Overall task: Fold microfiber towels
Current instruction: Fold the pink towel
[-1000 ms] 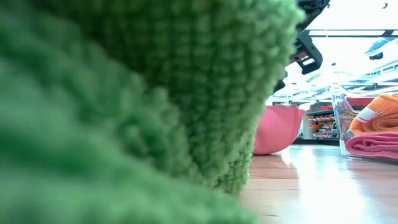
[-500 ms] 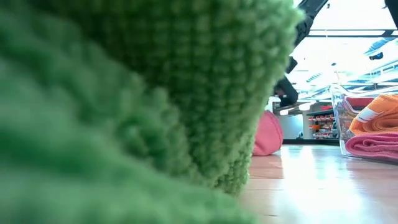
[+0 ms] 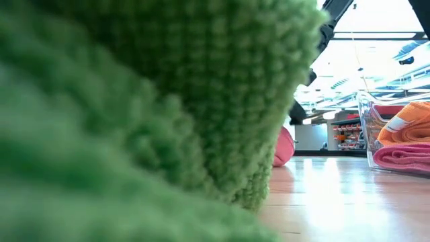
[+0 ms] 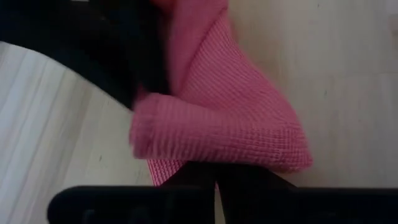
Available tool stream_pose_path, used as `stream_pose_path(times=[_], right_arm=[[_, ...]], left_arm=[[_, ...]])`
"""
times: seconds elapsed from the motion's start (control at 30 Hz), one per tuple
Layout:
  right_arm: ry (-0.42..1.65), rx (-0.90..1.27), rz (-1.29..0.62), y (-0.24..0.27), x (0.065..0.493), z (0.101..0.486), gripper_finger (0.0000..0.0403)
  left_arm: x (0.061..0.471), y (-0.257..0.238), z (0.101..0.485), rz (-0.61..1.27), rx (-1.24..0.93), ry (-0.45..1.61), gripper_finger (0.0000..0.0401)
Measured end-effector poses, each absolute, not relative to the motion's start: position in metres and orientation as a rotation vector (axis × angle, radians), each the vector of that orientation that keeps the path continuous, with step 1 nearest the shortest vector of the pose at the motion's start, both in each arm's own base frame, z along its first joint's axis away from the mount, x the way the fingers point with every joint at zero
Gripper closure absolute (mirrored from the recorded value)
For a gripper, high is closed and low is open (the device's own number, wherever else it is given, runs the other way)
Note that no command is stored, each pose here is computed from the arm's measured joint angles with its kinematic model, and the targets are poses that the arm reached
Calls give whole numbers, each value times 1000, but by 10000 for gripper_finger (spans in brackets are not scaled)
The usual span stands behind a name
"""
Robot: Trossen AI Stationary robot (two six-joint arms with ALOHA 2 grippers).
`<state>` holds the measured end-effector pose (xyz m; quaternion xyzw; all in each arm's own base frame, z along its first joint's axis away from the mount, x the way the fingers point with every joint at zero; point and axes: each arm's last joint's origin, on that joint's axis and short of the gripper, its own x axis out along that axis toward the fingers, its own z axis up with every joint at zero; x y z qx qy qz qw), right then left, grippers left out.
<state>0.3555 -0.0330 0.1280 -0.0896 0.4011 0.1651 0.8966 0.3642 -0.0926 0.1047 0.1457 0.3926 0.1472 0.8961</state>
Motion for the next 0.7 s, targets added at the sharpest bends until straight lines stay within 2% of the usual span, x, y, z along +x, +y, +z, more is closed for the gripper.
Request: stream_pose_path(times=[0.17,0.37,0.53,0.7], right_arm=[[826,-99,290,-43,354,134,303],[837,-31,242,-53,353,132,260],[852,-65,266,-51,352,128,249],[867,-90,281,-44,354,122,250]], left_arm=[[364,-93,105,305,302,814,376],[364,-93,105,304,303,814,390],[363,-97,108,286,324,812,386],[355,-103,128,279,376,809,379]])
